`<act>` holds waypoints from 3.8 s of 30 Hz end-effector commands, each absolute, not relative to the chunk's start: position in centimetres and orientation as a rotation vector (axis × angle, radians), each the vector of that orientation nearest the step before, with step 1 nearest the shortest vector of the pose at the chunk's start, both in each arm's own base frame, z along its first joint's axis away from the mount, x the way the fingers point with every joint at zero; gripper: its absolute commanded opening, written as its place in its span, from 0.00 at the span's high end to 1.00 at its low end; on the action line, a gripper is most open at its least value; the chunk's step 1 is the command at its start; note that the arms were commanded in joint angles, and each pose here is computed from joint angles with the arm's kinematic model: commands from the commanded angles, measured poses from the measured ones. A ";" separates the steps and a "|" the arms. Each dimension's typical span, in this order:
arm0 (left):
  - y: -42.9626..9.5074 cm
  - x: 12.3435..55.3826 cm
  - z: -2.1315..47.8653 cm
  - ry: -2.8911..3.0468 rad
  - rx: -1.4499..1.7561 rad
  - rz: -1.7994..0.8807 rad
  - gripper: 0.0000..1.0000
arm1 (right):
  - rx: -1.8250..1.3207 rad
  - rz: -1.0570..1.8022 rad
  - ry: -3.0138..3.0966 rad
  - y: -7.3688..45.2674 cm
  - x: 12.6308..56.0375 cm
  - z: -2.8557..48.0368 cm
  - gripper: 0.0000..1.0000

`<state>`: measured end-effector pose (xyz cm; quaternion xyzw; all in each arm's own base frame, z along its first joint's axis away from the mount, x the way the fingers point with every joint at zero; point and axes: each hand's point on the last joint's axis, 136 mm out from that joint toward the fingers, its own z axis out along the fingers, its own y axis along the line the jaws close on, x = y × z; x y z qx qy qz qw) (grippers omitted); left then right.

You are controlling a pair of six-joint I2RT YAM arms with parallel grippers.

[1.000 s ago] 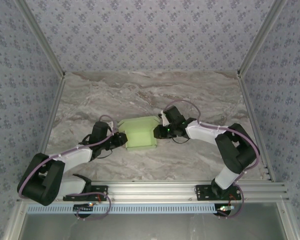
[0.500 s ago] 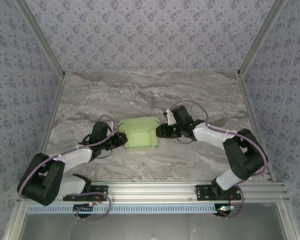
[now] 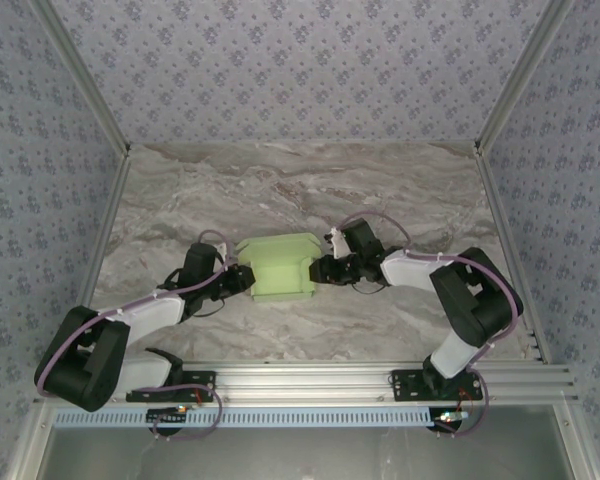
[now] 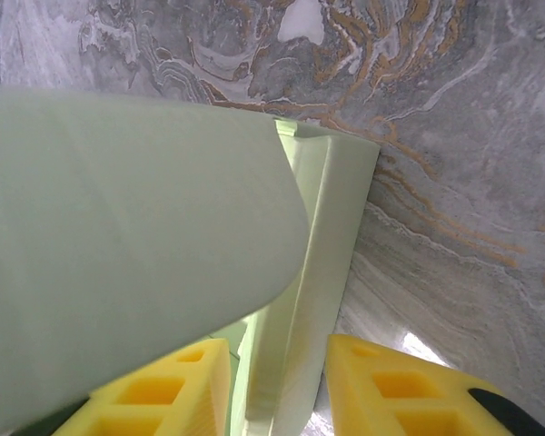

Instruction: Fold the paper box

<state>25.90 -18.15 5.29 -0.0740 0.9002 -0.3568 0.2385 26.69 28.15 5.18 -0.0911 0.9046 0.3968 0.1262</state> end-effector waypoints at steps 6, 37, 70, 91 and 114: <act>-18.4 25.5 5.7 2.458 -0.152 -0.986 0.78 | -0.264 1.191 2.621 28.5 26.7 5.2 0.74; -18.8 25.2 5.8 2.453 -0.143 -1.015 0.79 | -0.305 0.814 2.656 29.9 26.9 6.5 0.85; -21.7 24.2 5.8 2.450 -0.057 -1.097 0.79 | -0.438 0.175 2.682 30.2 28.4 6.8 0.87; -20.8 24.3 5.5 2.459 -0.071 -1.022 0.79 | -0.586 -0.125 2.696 26.9 29.6 4.1 0.89; -20.2 24.4 5.9 2.450 -0.085 -0.982 0.78 | -0.801 -0.341 2.647 26.4 29.6 2.7 0.90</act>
